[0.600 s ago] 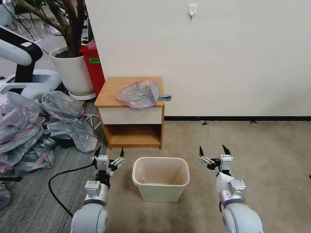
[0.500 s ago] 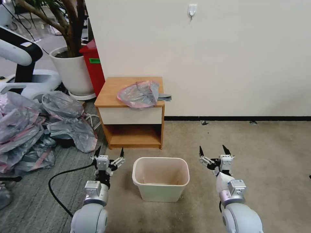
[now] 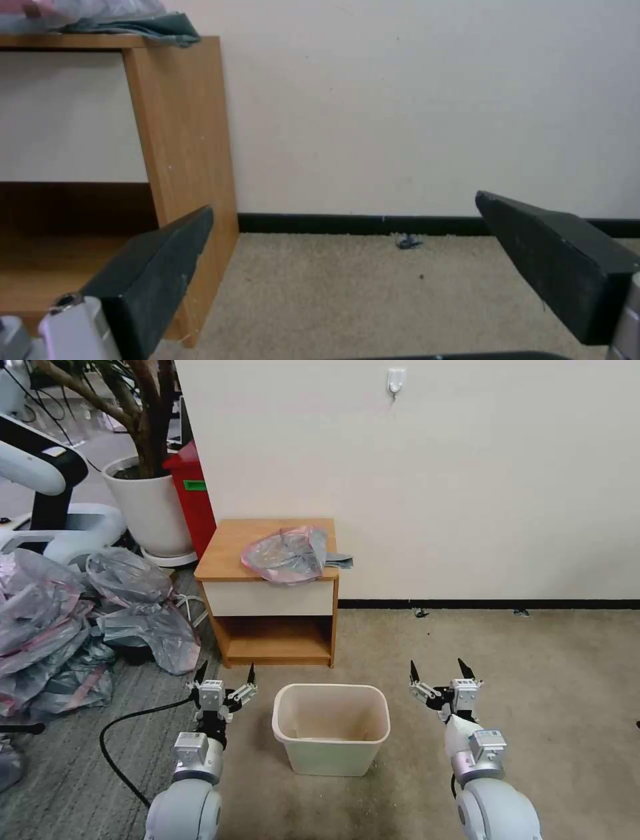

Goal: Pick up the garbage bag from the table and place it over the trash can.

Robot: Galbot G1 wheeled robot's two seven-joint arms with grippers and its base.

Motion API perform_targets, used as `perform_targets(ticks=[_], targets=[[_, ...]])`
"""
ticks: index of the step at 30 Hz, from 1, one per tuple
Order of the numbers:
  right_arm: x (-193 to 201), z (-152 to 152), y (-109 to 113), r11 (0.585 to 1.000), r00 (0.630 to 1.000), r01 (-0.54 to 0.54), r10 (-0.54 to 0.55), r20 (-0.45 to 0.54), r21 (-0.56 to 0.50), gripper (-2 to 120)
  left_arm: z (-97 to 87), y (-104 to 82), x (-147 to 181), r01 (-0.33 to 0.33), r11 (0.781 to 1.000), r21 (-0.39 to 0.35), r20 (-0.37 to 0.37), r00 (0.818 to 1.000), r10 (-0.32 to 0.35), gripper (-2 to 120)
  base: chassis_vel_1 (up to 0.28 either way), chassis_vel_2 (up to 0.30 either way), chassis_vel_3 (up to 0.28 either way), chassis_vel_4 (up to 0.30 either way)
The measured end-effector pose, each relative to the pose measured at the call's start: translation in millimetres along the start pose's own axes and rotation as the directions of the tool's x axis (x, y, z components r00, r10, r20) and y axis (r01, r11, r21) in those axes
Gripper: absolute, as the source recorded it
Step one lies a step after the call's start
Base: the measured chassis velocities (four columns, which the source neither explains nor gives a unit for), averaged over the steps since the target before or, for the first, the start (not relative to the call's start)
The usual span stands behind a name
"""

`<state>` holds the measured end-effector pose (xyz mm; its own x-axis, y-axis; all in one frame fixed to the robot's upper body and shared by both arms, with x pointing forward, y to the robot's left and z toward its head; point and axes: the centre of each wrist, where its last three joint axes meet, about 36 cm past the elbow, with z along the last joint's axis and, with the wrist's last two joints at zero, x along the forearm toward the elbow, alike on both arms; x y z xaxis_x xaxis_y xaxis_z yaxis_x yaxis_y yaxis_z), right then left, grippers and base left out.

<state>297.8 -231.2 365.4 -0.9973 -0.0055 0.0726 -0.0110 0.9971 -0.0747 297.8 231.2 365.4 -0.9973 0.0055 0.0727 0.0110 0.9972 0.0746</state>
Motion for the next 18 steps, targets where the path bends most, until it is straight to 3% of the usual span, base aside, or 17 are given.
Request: perform_targets(ticks=[18], targets=[[0.0, 0.0, 0.0, 1.000, 1.000, 0.000, 0.000, 0.000, 0.000, 100, 0.0, 0.0, 0.0, 0.000, 1.000, 0.000, 0.000, 1.000, 0.000, 100, 0.000, 0.000, 0.000, 0.000]])
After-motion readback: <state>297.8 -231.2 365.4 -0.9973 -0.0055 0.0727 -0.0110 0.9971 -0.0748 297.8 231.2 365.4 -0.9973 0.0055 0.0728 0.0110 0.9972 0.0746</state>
